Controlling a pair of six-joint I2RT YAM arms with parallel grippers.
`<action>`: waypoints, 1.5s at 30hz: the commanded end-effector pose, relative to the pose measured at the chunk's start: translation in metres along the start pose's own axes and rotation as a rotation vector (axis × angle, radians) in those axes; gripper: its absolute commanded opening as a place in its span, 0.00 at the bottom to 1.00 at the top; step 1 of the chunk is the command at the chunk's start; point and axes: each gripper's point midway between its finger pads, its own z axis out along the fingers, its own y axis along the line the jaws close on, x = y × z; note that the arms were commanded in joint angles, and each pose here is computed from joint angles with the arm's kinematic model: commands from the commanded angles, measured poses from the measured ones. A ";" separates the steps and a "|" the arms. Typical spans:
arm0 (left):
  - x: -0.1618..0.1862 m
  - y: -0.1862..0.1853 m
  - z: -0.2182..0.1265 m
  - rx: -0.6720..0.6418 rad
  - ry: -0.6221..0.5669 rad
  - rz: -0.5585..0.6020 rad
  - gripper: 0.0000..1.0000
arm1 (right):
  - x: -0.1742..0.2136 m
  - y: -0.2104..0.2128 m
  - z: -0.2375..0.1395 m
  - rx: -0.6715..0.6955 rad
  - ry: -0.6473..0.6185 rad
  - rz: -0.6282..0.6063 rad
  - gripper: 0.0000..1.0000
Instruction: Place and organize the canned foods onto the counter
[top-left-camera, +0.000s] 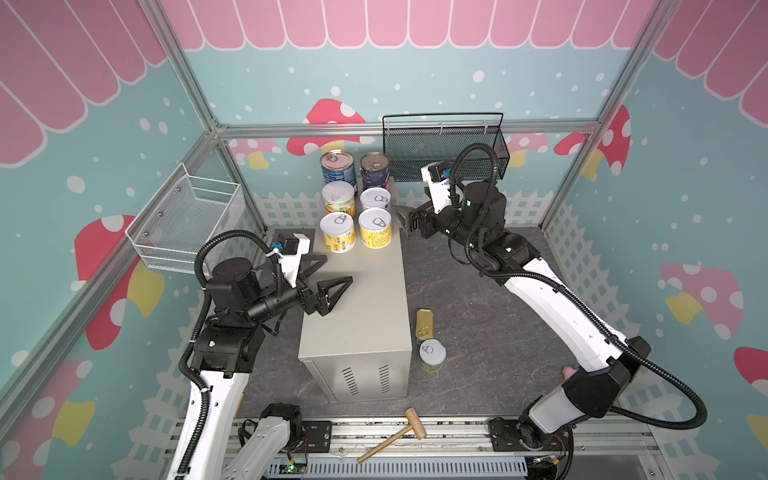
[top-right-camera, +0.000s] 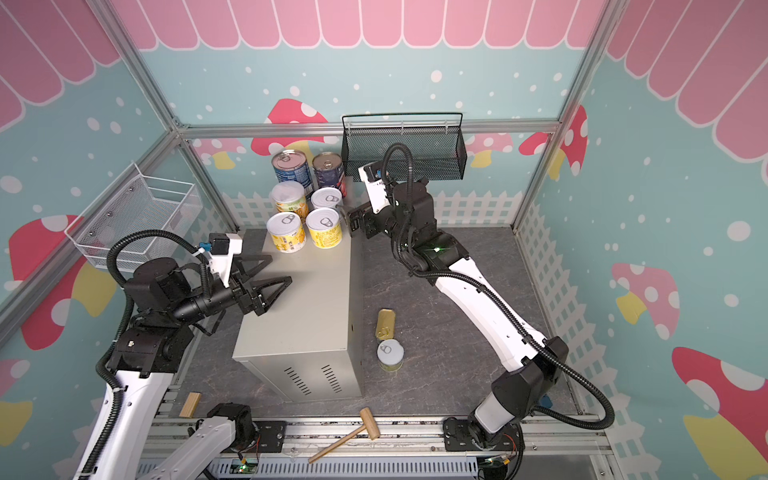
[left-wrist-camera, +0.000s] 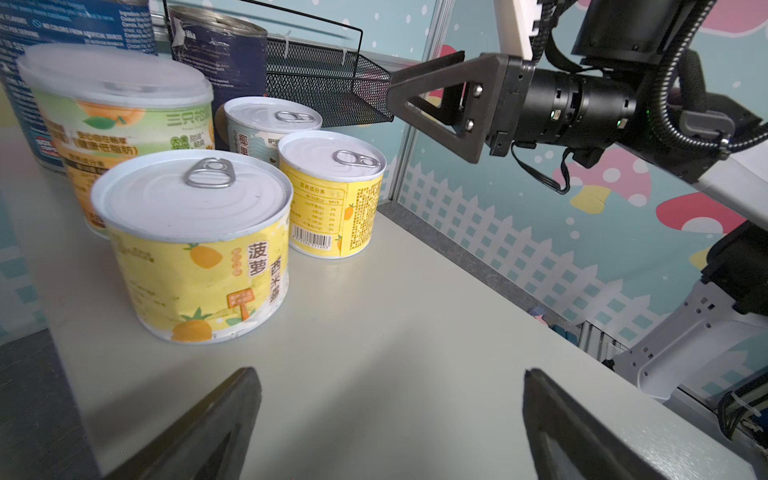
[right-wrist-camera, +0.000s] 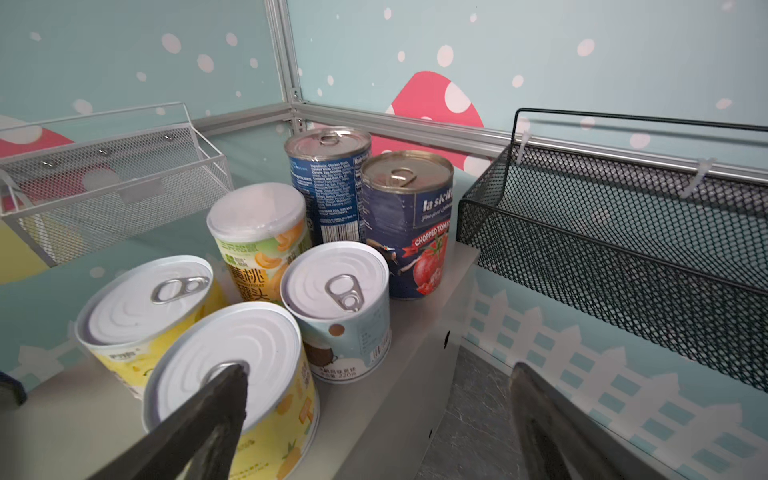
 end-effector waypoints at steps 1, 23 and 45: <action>0.000 -0.001 -0.002 0.001 -0.012 0.016 0.99 | 0.016 0.007 0.012 -0.051 0.067 0.012 0.99; -0.001 0.000 -0.002 -0.001 -0.013 0.015 1.00 | 0.036 0.003 0.023 -0.012 0.178 0.006 0.99; -0.002 0.001 -0.001 0.001 -0.018 0.014 0.99 | 0.039 0.002 0.018 0.000 0.206 -0.010 0.99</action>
